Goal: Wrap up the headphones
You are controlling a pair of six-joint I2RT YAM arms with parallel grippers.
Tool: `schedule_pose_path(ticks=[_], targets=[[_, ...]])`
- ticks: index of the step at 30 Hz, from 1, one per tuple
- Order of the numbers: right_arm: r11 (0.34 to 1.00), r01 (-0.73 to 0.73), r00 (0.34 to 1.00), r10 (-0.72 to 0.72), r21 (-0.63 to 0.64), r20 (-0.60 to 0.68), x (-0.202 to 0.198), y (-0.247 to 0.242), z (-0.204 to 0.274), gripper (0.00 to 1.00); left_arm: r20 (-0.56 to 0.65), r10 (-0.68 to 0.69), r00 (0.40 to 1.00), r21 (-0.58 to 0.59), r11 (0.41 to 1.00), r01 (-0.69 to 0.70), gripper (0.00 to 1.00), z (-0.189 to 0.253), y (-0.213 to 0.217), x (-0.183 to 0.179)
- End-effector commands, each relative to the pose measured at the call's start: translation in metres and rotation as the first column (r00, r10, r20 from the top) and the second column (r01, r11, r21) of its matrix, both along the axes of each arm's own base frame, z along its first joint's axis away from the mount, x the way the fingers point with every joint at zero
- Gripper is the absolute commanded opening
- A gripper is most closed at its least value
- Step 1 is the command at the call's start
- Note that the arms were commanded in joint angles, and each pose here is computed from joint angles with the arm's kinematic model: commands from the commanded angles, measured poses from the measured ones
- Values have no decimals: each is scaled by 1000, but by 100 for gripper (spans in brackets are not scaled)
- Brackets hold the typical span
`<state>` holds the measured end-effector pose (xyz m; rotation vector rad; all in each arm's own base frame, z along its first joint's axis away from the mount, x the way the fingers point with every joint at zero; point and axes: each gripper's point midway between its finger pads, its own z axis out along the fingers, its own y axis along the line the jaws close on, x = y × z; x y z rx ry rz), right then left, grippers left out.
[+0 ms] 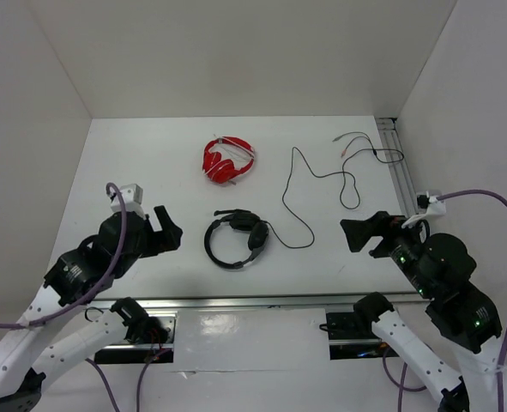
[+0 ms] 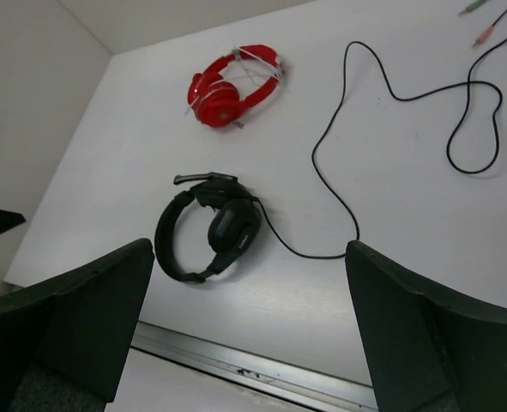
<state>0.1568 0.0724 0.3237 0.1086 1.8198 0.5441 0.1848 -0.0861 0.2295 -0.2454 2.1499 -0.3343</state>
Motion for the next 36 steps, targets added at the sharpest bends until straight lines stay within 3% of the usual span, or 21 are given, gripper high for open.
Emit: schedule_pose_path(ticks=[1,5,10,14,21,27,29,30,33,34,36], targets=[[999,-20,1000,21,32,-14,18,16,1,100,-86,22,996,-102,994,-30,100,-19,-24,7],[999,-8,982,-2,-50,-191,36,23,-44,100,-222,3,975,-149,988,-36,100,-71,-59,23],[996,-88,984,87,4,-155,35,41,-51,100,-355,33,934,-144,986,-90,100,-123,-90,31],[991,-133,978,131,-3,-161,32,46,-59,100,-435,118,893,-51,987,-155,100,-168,-99,30],[986,-167,971,162,-14,-173,32,51,-58,100,-460,311,831,83,948,-308,100,-201,-88,27],[984,-178,973,176,-1,-147,28,51,-54,100,-448,382,808,171,924,-342,95,-215,-79,30],[984,-178,973,176,-1,-147,28,51,-54,100,-460,405,790,210,914,-346,85,-223,-74,30],[984,-178,973,176,-1,-147,28,51,-54,100,-475,401,783,212,916,-341,60,-226,-76,28],[982,-190,972,187,-6,-145,27,52,-54,100,-485,390,783,214,921,-326,39,-229,-79,21],[982,-190,972,187,-6,-145,27,52,-54,100,-483,391,783,202,920,-335,22,-227,-80,21],[982,-190,970,186,-8,-154,28,53,-56,100,-486,386,784,222,922,-316,8,-226,-74,17]])
